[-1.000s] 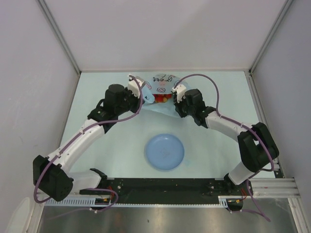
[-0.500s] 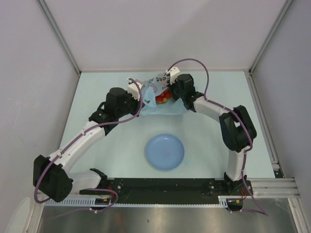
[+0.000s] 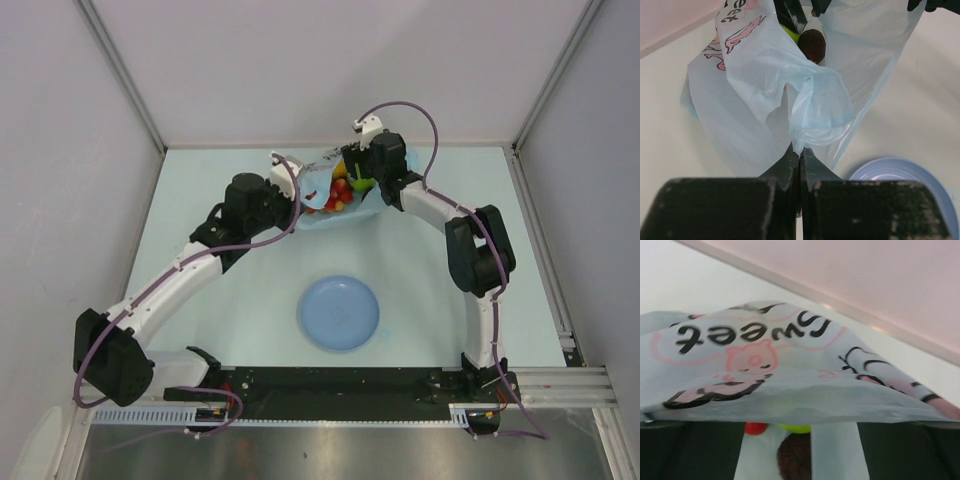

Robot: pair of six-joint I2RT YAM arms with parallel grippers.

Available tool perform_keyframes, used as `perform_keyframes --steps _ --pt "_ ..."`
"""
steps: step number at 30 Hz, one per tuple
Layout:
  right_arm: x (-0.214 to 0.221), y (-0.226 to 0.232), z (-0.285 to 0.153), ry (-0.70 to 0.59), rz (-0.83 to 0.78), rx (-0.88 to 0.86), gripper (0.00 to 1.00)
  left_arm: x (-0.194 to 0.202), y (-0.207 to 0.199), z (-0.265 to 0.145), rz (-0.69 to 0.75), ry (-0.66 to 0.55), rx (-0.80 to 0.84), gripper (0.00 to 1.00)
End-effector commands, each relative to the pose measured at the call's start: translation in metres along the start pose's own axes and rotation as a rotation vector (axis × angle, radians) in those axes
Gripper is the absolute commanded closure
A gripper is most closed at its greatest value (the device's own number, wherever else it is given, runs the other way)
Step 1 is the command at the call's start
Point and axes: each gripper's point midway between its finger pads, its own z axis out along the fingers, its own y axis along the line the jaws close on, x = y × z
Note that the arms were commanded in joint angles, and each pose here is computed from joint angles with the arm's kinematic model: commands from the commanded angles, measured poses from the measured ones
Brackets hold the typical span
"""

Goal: Take the fake fruits out of the plastic bag
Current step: Adjust the fake fruit in the plastic bag.

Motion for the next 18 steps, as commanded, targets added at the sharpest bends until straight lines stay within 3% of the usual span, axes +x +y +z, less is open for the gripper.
perform_keyframes --steps 1,18 --pt "0.009 0.023 -0.006 0.031 0.024 -0.095 0.12 -0.028 -0.006 0.001 -0.002 -0.071 0.017 1.0" --pt "0.067 -0.008 0.028 0.127 -0.08 0.053 0.04 -0.027 -0.013 0.011 0.01 -0.058 0.045 1.0"
